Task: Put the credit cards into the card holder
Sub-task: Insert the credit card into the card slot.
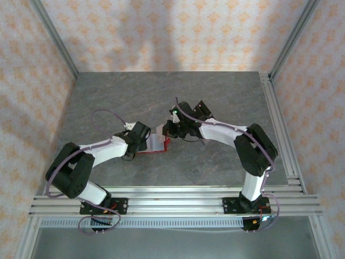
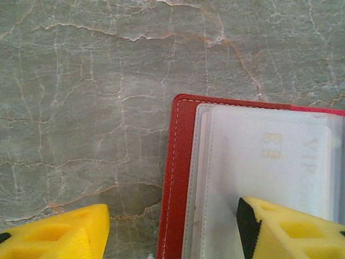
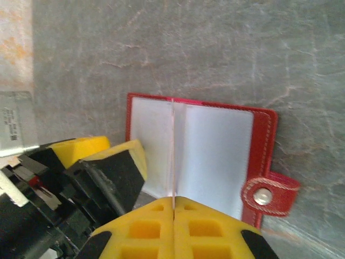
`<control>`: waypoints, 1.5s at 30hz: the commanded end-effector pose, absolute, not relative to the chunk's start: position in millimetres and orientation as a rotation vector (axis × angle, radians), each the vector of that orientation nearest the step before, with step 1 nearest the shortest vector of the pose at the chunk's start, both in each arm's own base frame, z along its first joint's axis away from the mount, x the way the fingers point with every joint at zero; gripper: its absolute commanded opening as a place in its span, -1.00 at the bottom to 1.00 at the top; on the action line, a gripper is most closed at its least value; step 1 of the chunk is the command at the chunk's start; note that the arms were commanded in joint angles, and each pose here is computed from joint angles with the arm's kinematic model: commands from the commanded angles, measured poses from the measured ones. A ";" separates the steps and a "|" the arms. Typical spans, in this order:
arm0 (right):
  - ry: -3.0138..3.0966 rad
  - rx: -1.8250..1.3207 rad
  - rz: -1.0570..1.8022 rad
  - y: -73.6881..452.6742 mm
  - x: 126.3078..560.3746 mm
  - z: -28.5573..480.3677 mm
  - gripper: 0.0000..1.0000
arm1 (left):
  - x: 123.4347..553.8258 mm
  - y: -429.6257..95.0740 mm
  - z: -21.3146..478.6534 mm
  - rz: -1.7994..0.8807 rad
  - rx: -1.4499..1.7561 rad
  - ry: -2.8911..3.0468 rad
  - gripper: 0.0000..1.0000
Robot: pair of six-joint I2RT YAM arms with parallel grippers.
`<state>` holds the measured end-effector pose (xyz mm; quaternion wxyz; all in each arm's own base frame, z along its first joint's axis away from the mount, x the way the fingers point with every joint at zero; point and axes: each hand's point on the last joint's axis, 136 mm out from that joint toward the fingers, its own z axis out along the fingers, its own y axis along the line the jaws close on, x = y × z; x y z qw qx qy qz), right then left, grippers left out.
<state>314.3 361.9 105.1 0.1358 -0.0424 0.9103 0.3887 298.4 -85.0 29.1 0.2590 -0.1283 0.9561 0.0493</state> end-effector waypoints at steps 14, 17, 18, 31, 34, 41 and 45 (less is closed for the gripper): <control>2.546 -0.107 1.315 397.9 312.4 103.2 -1.00 | 284.1 -59.6 29.7 0.286 -0.388 2.592 0.29; 2.588 -0.108 1.286 398.3 311.0 89.3 -1.00 | 285.0 -60.8 30.6 0.281 -0.384 2.593 0.29; 2.601 -0.109 1.281 398.9 310.2 85.0 -1.00 | 285.2 -60.8 30.2 0.281 -0.385 2.595 0.29; 2.832 -0.114 0.793 354.6 304.8 26.7 -1.00 | 284.4 -58.5 35.6 0.300 -0.383 2.593 0.28; 2.856 -0.108 0.714 343.6 303.2 17.2 -1.00 | 282.0 -53.7 36.7 0.336 -0.377 2.592 0.28; 2.866 -0.078 0.692 336.2 303.6 11.4 -1.00 | 279.1 -50.3 29.7 0.365 -0.381 2.605 0.28; 2.826 -0.108 0.801 349.3 305.3 25.9 -1.00 | 278.7 -51.3 27.1 0.353 -0.386 2.613 0.28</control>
